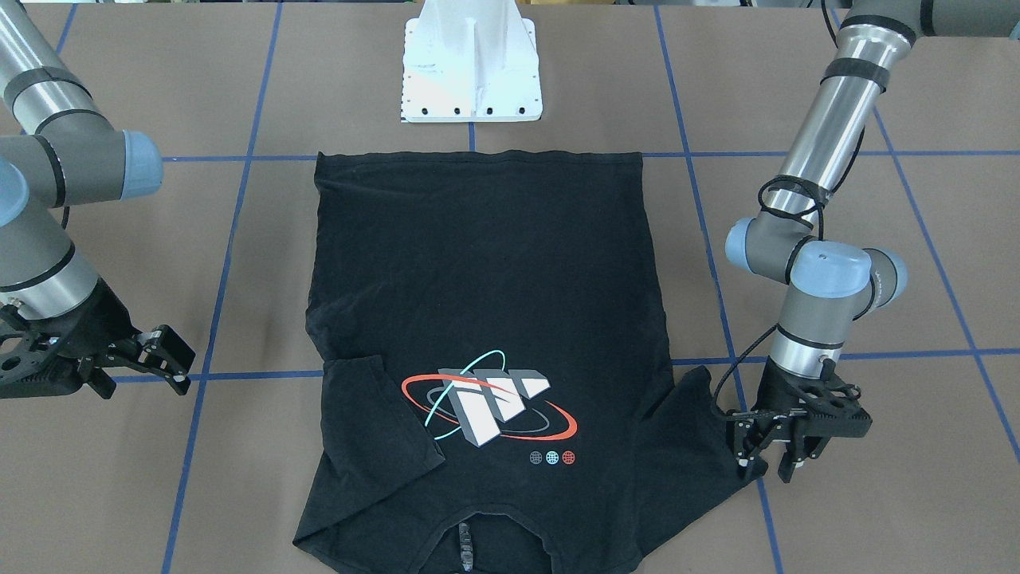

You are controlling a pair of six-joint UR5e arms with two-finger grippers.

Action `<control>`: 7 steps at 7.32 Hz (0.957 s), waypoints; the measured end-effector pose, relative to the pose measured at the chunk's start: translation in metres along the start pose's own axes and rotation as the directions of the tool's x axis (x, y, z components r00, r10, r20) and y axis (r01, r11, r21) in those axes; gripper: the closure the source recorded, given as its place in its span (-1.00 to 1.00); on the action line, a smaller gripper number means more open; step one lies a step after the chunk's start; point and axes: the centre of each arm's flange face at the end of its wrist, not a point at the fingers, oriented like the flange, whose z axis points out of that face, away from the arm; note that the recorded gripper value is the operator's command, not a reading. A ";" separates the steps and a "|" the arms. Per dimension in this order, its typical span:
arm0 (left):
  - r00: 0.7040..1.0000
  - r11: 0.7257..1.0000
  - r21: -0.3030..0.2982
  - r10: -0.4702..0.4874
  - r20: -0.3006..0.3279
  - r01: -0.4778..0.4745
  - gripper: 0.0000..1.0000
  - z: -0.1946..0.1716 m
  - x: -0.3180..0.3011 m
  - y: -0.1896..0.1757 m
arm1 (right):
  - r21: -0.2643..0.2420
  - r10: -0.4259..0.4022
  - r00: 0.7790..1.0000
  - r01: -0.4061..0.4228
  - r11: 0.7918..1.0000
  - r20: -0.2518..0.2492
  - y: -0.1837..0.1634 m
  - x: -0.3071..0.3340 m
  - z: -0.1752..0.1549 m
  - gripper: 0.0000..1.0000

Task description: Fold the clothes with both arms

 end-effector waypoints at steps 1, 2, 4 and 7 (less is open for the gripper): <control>1.000 1.000 -0.002 0.001 0.005 -0.001 0.05 0.002 -0.002 0.001 | 0.001 0.000 1.000 0.000 1.000 0.000 0.000 0.000 0.000 -1.00; 1.000 1.000 -0.004 0.004 0.007 -0.004 0.09 0.002 -0.003 0.002 | 0.001 -0.001 1.000 0.001 1.000 0.000 0.000 -0.001 0.000 -1.00; 1.000 1.000 -0.008 0.009 0.007 -0.009 0.28 0.003 -0.003 0.004 | 0.003 -0.001 1.000 0.001 1.000 -0.001 0.000 -0.001 0.000 -1.00; 1.000 1.000 -0.012 0.012 0.003 -0.012 1.00 0.001 -0.005 0.008 | 0.003 0.001 1.000 -0.001 1.000 -0.003 0.000 0.000 0.000 -1.00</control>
